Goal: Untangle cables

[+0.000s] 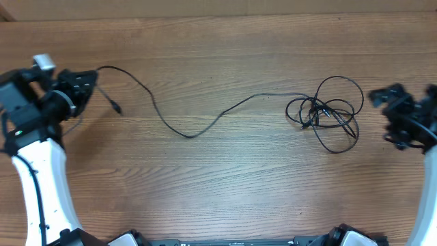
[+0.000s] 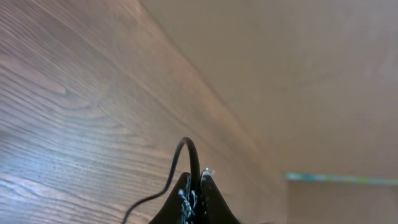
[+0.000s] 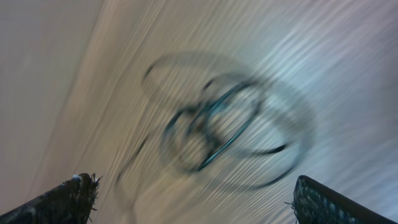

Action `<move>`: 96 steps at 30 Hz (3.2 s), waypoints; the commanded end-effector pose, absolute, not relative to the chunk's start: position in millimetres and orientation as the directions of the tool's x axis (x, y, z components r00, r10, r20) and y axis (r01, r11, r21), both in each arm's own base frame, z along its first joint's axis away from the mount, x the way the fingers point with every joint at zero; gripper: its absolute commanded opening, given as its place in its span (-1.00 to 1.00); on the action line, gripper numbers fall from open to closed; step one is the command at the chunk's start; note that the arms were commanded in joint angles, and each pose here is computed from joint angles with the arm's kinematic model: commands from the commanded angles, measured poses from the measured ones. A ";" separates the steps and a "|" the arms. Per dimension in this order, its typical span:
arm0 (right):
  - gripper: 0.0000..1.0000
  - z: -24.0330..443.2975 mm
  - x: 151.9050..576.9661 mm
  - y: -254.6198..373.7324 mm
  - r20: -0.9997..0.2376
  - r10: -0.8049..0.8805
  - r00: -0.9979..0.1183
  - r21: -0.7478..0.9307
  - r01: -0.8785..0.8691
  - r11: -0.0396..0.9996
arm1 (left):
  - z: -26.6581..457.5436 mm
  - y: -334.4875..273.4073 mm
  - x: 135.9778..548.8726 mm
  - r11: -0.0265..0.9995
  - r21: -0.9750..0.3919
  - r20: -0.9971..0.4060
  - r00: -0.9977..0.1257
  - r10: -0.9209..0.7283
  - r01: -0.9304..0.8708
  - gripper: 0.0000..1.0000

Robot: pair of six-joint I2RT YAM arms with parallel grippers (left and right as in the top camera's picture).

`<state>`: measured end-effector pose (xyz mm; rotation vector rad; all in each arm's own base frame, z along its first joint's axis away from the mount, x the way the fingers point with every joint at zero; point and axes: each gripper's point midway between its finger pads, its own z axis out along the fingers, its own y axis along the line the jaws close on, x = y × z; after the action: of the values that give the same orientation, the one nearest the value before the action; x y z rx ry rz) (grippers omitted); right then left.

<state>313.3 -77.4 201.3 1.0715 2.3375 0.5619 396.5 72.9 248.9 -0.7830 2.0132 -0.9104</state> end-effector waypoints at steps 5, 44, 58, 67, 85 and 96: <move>1.00 172.9 349.2 57.8 -0.094 0.637 -0.765 0.698 0.405 0.590 | 235.6 23.9 395.7 0.665 -0.727 -0.442 -0.625 -0.643 -0.171 -0.92; -0.92 100.5 486.6 192.7 -0.423 0.398 -0.814 0.808 -0.140 0.572 | 207.2 -44.6 331.0 0.636 -0.763 -0.237 -0.867 -0.439 -0.113 -0.92; -0.87 121.8 389.5 287.4 -0.518 -0.028 -0.855 0.711 -0.448 0.543 | 201.8 -33.9 338.9 0.629 -0.747 -0.200 -0.830 -0.522 -0.216 -0.91; 1.00 87.4 451.7 170.0 -0.509 0.287 -0.812 0.460 0.026 0.888 | 198.5 -33.7 335.2 0.630 -0.739 -0.181 -0.832 -0.524 -0.237 -0.92; 1.00 43.9 497.7 137.5 -0.531 0.384 -0.755 0.509 0.078 0.857 | 193.5 -36.5 325.1 0.619 -0.734 -0.126 -0.841 -0.526 -0.277 -0.91; 0.71 15.0 505.4 158.1 -0.450 0.463 -0.764 0.624 0.101 0.775 | 191.5 -37.7 320.7 0.614 -0.732 -0.102 -0.844 -0.527 -0.295 -0.92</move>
<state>505.1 148.5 25.8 0.3833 2.3399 0.7362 318.5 -37.5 183.3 -0.6768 2.5517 -1.0678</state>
